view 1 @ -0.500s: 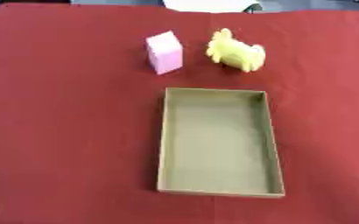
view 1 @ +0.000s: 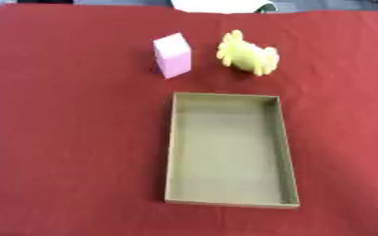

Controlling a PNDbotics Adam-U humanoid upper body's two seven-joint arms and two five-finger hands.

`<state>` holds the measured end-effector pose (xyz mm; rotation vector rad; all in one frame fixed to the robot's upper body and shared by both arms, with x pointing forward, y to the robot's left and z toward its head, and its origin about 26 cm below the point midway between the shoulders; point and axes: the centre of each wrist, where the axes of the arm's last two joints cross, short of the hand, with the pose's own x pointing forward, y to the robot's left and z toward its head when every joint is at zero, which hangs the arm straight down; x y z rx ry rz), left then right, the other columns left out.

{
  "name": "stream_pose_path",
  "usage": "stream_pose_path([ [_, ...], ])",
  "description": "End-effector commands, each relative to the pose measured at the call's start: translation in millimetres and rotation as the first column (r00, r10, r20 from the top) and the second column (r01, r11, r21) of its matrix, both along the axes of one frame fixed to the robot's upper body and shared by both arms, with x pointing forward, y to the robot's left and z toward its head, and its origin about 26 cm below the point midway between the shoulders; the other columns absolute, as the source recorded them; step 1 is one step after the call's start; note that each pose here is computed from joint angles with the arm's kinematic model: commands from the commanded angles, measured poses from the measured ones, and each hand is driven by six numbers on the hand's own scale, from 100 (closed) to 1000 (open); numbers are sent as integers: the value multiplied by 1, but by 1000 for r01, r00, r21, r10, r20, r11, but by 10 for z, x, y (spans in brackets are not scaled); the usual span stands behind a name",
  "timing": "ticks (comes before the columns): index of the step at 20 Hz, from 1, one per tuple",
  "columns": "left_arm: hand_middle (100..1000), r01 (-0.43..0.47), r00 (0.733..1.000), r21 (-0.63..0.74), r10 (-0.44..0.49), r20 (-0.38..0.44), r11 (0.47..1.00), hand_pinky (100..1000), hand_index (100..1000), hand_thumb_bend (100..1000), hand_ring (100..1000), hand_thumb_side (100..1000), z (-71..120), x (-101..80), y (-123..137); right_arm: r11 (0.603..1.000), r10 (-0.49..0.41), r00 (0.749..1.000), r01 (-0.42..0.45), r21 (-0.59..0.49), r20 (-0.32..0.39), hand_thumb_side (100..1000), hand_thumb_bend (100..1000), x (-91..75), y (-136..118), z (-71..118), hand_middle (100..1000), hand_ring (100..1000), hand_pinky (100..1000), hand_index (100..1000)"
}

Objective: Pick up objects on the table and place them in the box.

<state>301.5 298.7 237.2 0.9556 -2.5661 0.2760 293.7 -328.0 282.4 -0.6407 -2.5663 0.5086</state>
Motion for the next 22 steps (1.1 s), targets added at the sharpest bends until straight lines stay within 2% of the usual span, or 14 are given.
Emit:
stream_pose_path([
  [1, 603, -15, 1000, 25, 14, 25, 1000, 691, 800, 451, 686, 725, 87, -33, 42, 999, -12, 999, 13, -44, 30, 1000, 100, -46, -16, 110, 677, 718, 753, 869],
  [5, 604, -17, 1000, 31, 16, 22, 999, 691, 800, 451, 686, 726, 86, -36, 50, 991, -43, 999, 47, -123, 31, 1000, 100, -67, -41, 187, 686, 728, 761, 872],
  [8, 604, -21, 1000, 37, 20, 19, 999, 691, 800, 450, 686, 726, 83, -39, 59, 963, -112, 993, 120, -240, 43, 1000, 100, -72, -105, 315, 697, 737, 769, 875],
  [13, 604, -18, 1000, 48, 18, 13, 999, 691, 800, 449, 686, 726, 84, -40, 59, 879, -233, 971, 234, -415, 54, 1000, 100, 14, -279, 507, 716, 751, 781, 880],
  [18, 604, -13, 1000, 56, 12, 9, 998, 690, 800, 448, 686, 727, 86, -40, 54, 790, -323, 946, 282, -544, 23, 1000, 100, 124, -448, 628, 738, 767, 791, 885],
  [22, 604, -6, 1000, 62, 5, 7, 998, 691, 800, 448, 685, 727, 94, -37, 45, 725, -388, 922, 307, -617, 3, 1000, 100, 222, -580, 655, 756, 781, 798, 890],
])
